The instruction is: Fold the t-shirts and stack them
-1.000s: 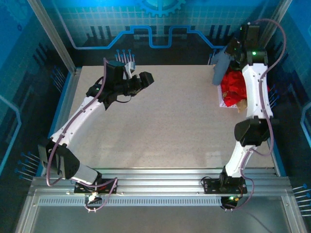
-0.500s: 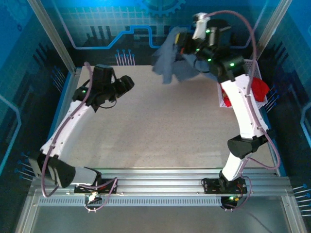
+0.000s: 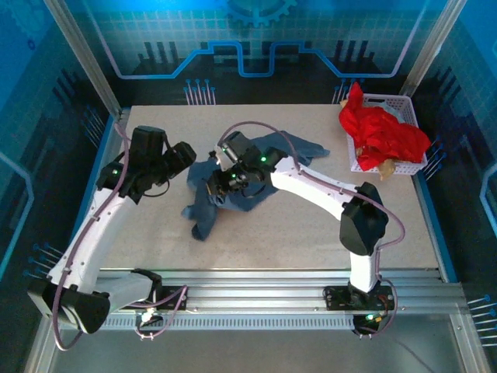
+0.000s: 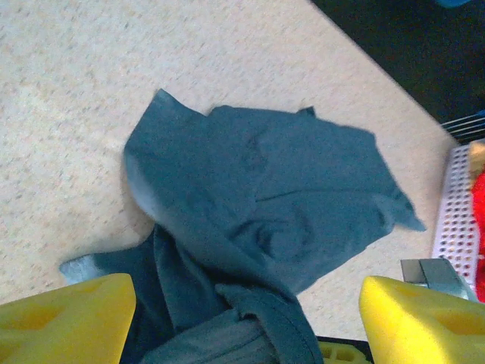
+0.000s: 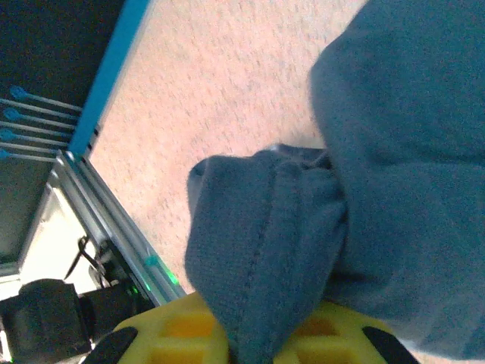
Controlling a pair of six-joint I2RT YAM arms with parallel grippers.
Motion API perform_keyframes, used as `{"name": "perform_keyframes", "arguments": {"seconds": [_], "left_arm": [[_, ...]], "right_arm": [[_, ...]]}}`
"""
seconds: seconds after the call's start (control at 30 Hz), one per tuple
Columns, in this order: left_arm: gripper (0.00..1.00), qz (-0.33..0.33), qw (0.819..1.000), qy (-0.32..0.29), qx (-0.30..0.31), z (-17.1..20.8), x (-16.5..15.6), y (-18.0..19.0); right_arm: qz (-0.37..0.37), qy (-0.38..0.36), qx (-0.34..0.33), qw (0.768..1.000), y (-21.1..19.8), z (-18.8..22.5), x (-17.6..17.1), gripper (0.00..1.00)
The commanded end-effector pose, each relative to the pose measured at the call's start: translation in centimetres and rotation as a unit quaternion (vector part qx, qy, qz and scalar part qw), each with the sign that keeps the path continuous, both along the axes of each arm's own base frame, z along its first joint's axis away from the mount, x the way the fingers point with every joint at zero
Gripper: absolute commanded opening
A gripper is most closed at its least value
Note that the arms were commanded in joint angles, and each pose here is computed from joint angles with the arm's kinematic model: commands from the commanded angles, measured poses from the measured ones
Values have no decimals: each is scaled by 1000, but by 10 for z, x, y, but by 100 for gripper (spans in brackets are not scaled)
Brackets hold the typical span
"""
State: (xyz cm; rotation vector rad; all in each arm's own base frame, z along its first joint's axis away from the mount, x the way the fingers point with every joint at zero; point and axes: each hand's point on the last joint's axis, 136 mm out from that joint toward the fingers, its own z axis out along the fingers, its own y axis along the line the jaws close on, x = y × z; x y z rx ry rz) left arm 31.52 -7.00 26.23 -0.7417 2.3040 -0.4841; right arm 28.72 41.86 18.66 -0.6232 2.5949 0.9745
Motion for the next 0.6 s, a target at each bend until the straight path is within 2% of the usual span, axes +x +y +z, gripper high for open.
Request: {"name": "perform_keyframes", "arguments": {"seconds": [0.0,0.13,0.2,0.3,0.4,0.47,0.57], "left_arm": [[79,-8,998,62,-4,-31,-17,-1],[78,-9,992,118,-32,-66,-28,-9],[74,-20,988,140,-57,-80,-29,-19],[71,-30,979,179,-88,-104,-32,-33],[72,-15,970,233,-74,-132,-42,-29],[76,-2,964,259,-59,-148,-47,-22],[76,3,958,275,-76,-165,-42,-24]], "right_arm": [[-24,-22,24,999,-32,25,16,20],[-39,-19,-10,999,-89,13,4,36],[-46,-9,-23,999,-114,3,-6,46],[-104,-3,-42,994,-162,-10,-7,47],[-175,2,-58,983,-202,-19,9,52],[-207,-5,-95,974,-217,-28,24,55],[-259,13,-131,957,-232,-50,54,58]]}}
